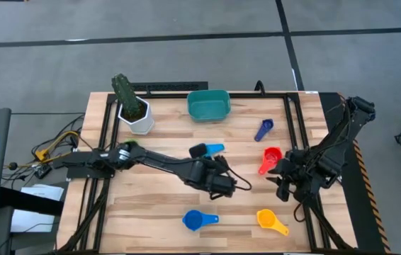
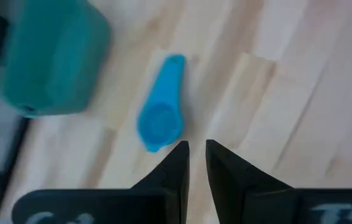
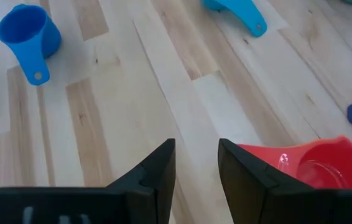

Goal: Nest measuring cups in basket
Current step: Stack the large blue measuring cup into the red measuring cup

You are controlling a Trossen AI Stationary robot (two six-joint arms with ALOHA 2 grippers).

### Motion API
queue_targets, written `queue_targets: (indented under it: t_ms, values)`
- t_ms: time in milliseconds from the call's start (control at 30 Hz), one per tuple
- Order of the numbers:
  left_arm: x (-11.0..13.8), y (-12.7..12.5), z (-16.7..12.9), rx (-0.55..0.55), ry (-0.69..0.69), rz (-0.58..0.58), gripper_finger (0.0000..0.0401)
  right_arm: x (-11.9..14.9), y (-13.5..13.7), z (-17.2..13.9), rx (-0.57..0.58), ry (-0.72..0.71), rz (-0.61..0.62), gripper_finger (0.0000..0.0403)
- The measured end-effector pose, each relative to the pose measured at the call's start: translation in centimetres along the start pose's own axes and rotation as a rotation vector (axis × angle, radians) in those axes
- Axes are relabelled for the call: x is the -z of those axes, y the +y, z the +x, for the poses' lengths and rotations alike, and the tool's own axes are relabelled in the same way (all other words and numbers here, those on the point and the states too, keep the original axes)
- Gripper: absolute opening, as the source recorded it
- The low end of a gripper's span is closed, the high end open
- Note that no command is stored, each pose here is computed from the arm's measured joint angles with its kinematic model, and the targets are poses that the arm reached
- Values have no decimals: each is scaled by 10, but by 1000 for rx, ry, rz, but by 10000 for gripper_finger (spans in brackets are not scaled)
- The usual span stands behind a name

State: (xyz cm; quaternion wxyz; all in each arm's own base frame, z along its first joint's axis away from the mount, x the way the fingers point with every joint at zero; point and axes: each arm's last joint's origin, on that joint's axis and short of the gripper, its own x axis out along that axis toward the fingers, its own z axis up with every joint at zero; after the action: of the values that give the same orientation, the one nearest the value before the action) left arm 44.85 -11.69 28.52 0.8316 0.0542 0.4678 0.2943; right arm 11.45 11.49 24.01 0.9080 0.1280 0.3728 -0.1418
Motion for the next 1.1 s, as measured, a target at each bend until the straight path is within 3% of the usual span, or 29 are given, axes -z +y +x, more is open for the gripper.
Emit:
queue_targets:
  t_ms: [667,933,1100]
  values:
    - [-3,67,-121,58,-266,-68,43,2,2,-2,-16,1,-33,139]
    - [-8,64,-120,107,-277,-53,43,0,0,0,2,-8,-23,147]
    - [-18,59,-146,230,-442,17,43,-1,1,0,-4,-7,-16,148]
